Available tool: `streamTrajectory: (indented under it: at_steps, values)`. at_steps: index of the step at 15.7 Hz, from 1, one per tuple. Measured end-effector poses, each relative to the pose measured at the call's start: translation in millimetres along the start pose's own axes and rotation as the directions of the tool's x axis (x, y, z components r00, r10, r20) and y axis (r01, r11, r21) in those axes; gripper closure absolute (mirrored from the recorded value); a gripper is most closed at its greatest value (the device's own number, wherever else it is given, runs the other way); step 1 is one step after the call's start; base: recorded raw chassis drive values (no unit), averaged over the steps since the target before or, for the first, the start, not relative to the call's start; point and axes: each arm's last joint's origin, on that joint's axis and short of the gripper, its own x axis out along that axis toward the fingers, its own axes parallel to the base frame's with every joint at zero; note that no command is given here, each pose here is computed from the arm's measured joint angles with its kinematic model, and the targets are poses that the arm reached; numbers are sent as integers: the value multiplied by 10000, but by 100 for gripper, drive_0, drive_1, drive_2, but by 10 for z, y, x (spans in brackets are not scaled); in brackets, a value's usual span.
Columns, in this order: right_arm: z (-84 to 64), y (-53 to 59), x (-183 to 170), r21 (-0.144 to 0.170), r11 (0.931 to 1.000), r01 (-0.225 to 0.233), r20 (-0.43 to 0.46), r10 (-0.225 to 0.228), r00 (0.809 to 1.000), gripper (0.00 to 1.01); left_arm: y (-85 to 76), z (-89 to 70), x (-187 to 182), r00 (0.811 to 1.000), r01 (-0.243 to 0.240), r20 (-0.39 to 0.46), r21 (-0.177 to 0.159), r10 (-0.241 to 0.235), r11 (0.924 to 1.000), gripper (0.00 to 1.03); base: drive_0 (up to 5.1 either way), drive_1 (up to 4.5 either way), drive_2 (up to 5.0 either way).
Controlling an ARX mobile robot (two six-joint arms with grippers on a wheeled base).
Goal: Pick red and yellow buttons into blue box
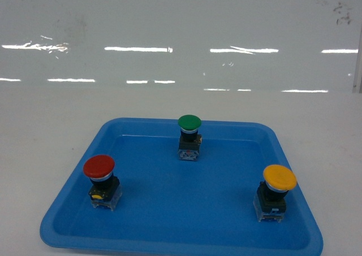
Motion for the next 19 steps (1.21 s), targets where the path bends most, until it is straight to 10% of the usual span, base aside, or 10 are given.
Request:
streamTrajectory:
  at_steps: [14,19]
  values:
    - [40,75,113,-38,9976,-690,2,690,9976,3,6,41,82,9983,565,158,-158,-562,9983,5,0,0,0]
    - [396,174,475,42,9891,-1469,-459,1469,9881,3,-98,391,536,9848,1386,-1030,-188,-1398,9902,5,0,0,0]
